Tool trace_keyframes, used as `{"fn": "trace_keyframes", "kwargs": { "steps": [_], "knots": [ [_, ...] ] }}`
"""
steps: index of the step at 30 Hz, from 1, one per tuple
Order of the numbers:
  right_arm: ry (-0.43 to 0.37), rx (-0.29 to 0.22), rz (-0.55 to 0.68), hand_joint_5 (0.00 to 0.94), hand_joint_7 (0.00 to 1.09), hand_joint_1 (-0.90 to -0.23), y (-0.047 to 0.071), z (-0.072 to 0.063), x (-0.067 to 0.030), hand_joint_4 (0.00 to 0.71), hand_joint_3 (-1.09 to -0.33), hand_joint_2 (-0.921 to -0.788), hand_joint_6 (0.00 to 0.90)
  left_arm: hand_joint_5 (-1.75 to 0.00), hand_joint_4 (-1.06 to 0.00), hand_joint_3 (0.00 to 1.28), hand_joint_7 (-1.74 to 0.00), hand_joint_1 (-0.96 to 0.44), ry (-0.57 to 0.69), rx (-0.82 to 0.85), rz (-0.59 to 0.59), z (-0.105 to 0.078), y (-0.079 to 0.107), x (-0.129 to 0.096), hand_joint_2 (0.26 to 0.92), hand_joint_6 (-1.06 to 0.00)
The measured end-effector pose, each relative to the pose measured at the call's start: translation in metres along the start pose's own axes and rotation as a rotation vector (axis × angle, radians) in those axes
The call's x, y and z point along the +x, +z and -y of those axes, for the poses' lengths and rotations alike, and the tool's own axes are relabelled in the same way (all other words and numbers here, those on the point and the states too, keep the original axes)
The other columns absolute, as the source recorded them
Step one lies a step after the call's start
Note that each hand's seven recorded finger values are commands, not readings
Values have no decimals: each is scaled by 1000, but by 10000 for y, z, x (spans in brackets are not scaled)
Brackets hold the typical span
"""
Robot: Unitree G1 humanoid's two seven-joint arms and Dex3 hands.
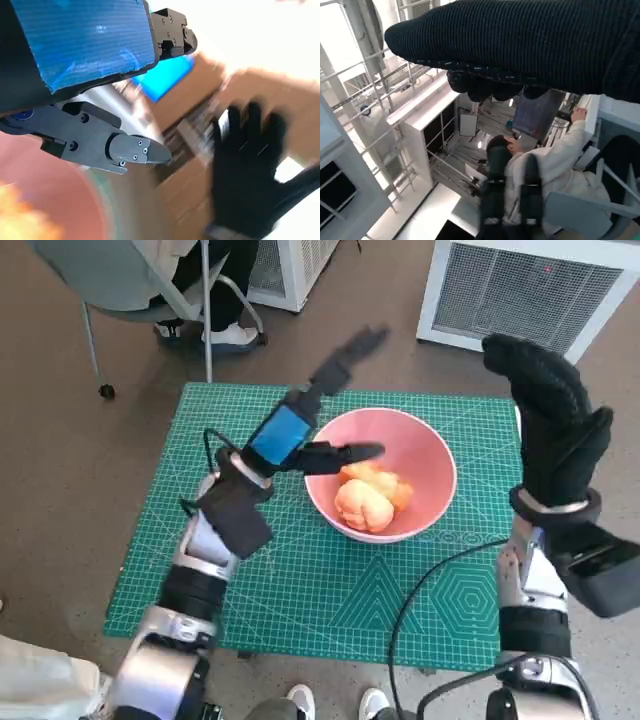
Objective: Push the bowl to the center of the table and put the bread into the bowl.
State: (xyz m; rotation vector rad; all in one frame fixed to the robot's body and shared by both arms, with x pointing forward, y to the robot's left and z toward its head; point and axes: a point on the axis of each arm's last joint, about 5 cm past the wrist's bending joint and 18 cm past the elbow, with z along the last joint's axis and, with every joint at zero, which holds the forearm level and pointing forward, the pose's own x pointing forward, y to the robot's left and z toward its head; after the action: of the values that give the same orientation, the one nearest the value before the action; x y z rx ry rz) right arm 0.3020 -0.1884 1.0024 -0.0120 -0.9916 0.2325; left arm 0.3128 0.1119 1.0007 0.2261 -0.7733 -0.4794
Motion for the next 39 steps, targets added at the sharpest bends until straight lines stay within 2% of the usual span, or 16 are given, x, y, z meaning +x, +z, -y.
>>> {"fn": "trace_keyframes", "kwargs": {
  "steps": [5, 11, 17, 25, 39],
  "knots": [
    [5, 10, 3, 3, 345, -594, 16, -10, 35, 386, -744, -921, 234, -23, -61, 408, -206, -423, 58, -61, 31, 25, 26, -34, 921, -47],
    [0, 10, 17, 2, 346, -593, 47, -20, 93, 385, -746, -921, 236, -18, -87, 447, -349, -431, 116, -142, 89, -3, 112, -62, 921, -4],
    [5, -2, 20, 1, 347, -593, 60, -27, 120, 385, -747, -921, 235, -12, -82, 464, -391, -449, 138, -186, 119, -27, 180, -57, 921, 0],
    [21, -42, 24, 0, 351, -597, 93, -49, 171, 383, -752, -921, 231, -7, -76, 464, -378, -463, 164, -242, 138, -39, 234, -80, 921, 1],
    [43, -76, 32, 0, 363, -594, 149, -72, 239, 381, -758, -921, 223, 0, -57, 461, -356, -472, 158, -279, 154, -88, 313, -92, 921, 1]
  ]
}}
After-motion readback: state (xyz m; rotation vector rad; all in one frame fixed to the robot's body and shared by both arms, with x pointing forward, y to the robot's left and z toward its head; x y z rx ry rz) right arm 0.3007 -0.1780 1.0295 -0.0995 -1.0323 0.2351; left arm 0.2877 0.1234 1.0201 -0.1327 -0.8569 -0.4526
